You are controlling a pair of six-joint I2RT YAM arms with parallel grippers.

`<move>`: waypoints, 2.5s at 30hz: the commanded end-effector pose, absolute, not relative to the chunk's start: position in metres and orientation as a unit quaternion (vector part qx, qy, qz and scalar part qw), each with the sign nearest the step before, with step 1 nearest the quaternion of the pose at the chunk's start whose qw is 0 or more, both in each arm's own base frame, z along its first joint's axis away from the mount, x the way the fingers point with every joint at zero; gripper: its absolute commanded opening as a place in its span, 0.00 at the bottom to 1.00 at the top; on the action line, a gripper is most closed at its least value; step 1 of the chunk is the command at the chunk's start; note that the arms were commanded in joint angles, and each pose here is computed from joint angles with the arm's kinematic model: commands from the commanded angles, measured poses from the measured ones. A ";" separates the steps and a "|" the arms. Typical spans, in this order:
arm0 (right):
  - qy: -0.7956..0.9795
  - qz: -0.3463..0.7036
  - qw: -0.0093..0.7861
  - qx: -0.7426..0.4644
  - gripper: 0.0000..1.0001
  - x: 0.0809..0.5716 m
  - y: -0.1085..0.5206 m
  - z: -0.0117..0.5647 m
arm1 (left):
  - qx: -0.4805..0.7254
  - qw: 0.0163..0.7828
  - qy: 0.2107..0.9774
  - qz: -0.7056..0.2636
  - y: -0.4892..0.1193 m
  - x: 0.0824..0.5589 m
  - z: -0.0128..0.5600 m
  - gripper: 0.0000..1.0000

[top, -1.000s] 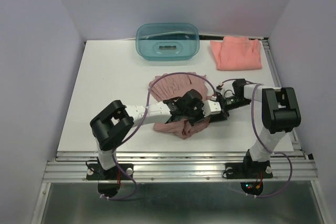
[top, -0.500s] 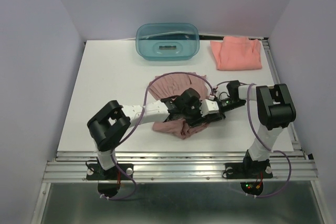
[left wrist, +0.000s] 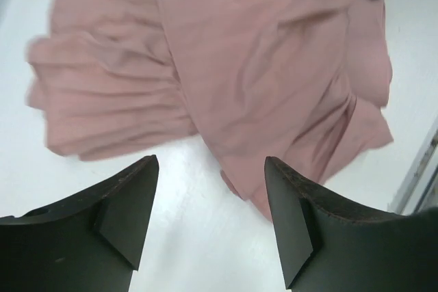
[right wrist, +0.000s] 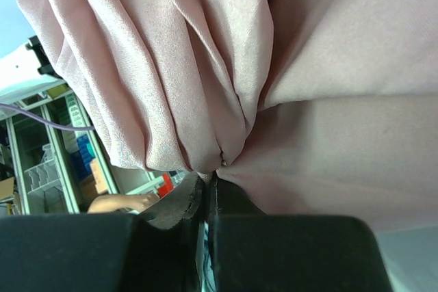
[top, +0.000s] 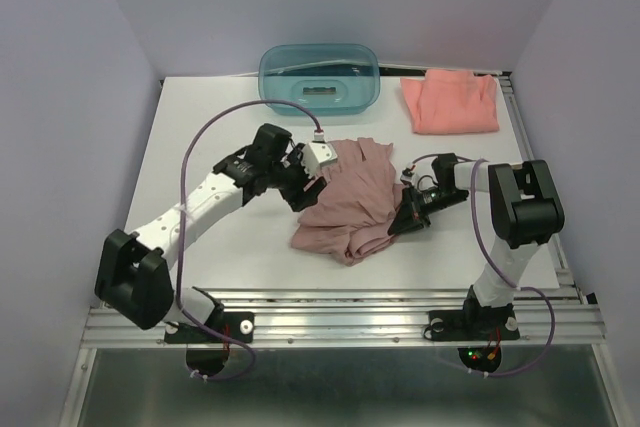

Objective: Fold and stack the skirts
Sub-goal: Fold the skirt

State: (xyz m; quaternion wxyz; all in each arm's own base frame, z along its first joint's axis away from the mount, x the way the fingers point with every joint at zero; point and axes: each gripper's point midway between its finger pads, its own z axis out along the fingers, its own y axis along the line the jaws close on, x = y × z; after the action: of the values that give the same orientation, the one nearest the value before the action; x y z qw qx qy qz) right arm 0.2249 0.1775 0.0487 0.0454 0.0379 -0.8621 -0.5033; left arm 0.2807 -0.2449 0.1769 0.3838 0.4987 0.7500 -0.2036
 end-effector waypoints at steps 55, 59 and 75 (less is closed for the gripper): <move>-0.844 -0.528 0.063 0.071 0.01 0.222 0.180 0.066 | 0.444 0.337 0.818 -0.142 -0.265 0.441 0.088 0.32; -0.832 -0.548 0.070 0.060 0.01 0.219 0.183 0.071 | 0.440 0.402 0.794 -0.121 -0.251 0.428 0.145 0.64; -0.802 -0.590 0.092 0.016 0.01 0.219 0.192 0.086 | 0.575 0.395 0.707 -0.120 -0.364 0.194 0.133 0.80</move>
State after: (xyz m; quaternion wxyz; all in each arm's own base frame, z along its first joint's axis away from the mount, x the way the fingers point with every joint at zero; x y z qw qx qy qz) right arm 0.2198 0.1859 0.0719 0.0826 0.0319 -0.8236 -0.5602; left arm 0.1945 -0.3699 0.1950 0.4427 0.5970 0.6438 -0.1821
